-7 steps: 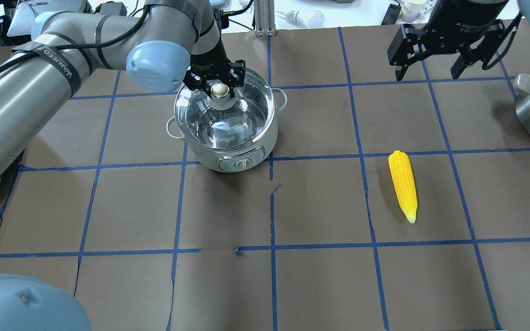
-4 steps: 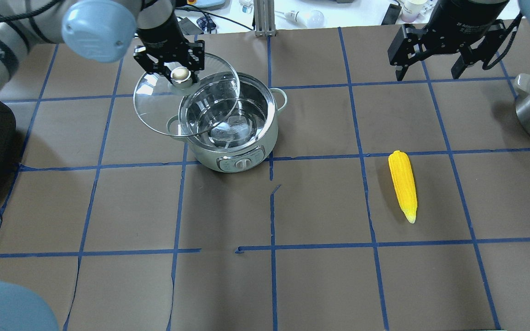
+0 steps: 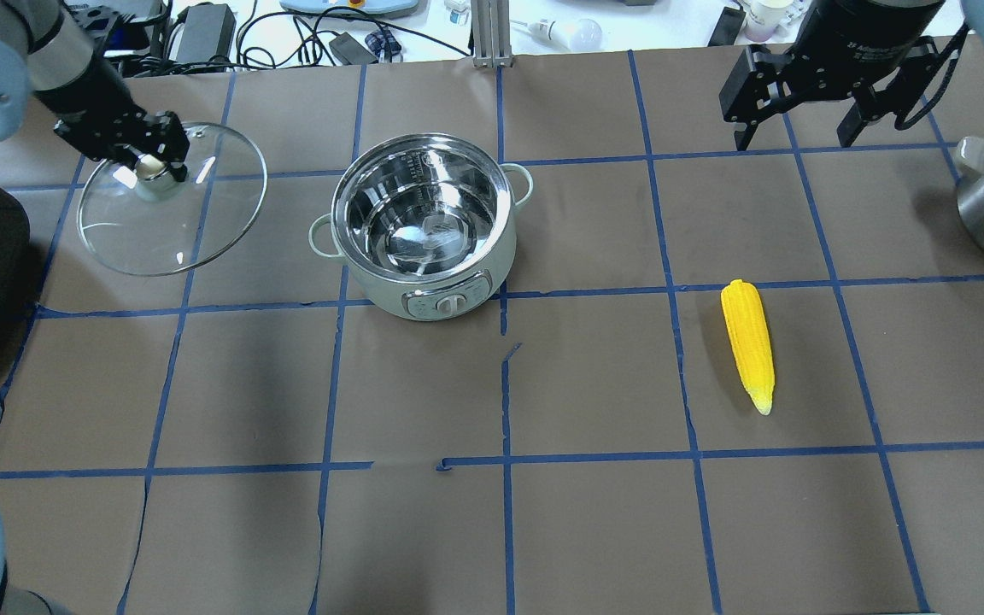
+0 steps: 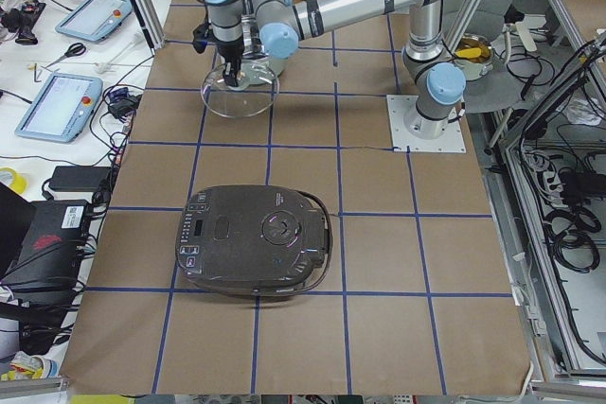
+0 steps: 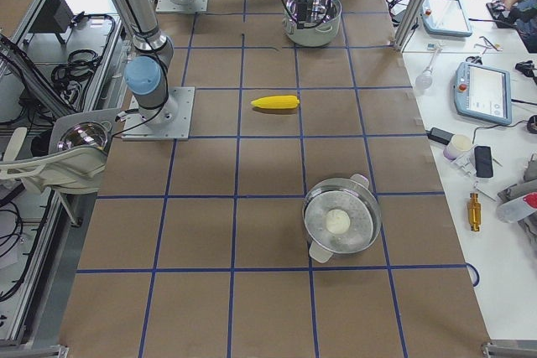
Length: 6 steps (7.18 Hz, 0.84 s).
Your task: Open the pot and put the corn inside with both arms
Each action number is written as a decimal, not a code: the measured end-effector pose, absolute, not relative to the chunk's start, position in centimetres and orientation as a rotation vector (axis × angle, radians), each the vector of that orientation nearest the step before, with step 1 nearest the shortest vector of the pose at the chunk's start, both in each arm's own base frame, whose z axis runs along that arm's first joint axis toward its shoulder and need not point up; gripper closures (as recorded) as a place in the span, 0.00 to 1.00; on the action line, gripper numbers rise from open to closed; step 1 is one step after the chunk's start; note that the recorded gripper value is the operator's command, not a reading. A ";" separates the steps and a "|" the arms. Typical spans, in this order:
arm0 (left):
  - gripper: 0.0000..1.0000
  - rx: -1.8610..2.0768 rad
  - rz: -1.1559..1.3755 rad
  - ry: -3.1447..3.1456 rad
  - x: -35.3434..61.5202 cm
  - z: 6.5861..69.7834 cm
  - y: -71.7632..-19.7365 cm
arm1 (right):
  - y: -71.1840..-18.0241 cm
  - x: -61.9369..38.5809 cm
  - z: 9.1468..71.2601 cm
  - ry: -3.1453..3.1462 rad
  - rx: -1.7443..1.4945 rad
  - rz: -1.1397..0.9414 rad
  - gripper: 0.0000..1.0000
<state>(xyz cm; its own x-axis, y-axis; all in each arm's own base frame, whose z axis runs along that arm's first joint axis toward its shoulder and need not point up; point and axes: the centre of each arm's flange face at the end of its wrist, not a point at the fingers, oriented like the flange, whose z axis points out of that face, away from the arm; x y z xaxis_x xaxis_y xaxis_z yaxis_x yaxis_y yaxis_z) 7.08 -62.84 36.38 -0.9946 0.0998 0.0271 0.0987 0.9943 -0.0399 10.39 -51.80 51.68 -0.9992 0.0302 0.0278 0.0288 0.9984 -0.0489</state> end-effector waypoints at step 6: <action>0.65 -0.160 0.070 -3.098 12.7 23.3 -60.8 | -51.8 10.2 51.7 -3.105 -0.039 0.066 0.00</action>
